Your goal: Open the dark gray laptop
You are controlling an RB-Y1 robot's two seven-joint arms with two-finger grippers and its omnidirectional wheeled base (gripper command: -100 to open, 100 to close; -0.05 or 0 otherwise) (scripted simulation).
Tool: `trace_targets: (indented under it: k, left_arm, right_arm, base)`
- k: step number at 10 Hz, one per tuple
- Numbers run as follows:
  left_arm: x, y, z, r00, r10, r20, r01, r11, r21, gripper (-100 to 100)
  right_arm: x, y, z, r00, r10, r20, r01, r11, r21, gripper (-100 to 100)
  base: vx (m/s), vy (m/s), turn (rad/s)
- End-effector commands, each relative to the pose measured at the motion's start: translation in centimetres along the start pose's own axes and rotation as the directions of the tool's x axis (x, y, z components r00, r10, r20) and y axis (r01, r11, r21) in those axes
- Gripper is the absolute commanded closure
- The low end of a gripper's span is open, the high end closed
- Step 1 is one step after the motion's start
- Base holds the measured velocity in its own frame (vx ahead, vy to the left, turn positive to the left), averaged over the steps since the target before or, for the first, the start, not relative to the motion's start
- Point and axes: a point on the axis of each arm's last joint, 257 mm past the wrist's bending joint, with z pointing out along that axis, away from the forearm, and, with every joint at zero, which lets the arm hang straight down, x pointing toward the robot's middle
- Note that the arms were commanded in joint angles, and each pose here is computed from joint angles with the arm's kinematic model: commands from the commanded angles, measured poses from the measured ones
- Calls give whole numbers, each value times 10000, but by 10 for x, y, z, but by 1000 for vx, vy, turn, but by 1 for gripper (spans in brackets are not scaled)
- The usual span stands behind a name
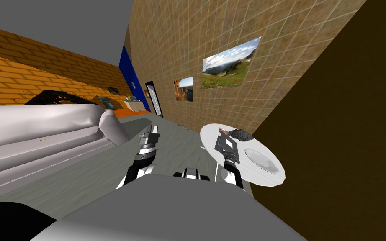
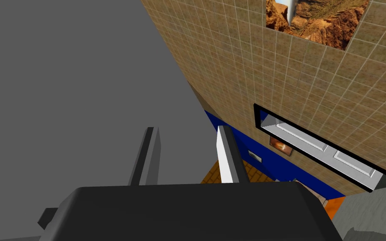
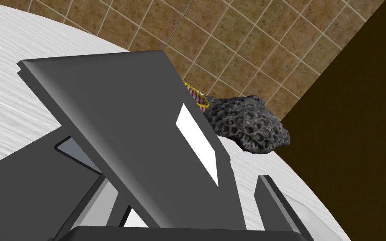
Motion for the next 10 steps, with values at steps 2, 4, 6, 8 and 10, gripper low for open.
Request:
trace_targets:
  k: [2, 4, 6, 8, 10]
  left_arm:
    - [0, 0, 0, 10000, 0, 0, 0, 10000, 0, 0]
    - [0, 0, 0, 10000, 0, 0, 0, 10000, 0, 0]
    - [0, 0, 0, 10000, 0, 0, 0, 10000, 0, 0]
    - [0, 0, 0, 10000, 0, -1, 0, 10000, 0, 0]
    - [0, 0, 0, 10000, 1, -1, -1, 10000, 0, 0]
  right_arm:
    - [23, 1, 26, 9999, -51, -164, 55, 9996, 278, -100]
    - [37, 3, 39, 9996, -83, -281, 95, 9991, 423, -100]
    - [52, 5, 53, 9991, -118, -409, 142, 9983, 569, -100]
    - [46, 3, 50, 9994, -122, -326, 140, 9983, 562, 0]
    - [44, 2, 49, 9995, -133, -276, 150, 9981, 594, 0]
  base:
    - [-44, 61, -85]
    - [-32, 58, -83]
    - [-35, 54, -78]
    - [-8, 14, -5]
    - [0, 0, 0]
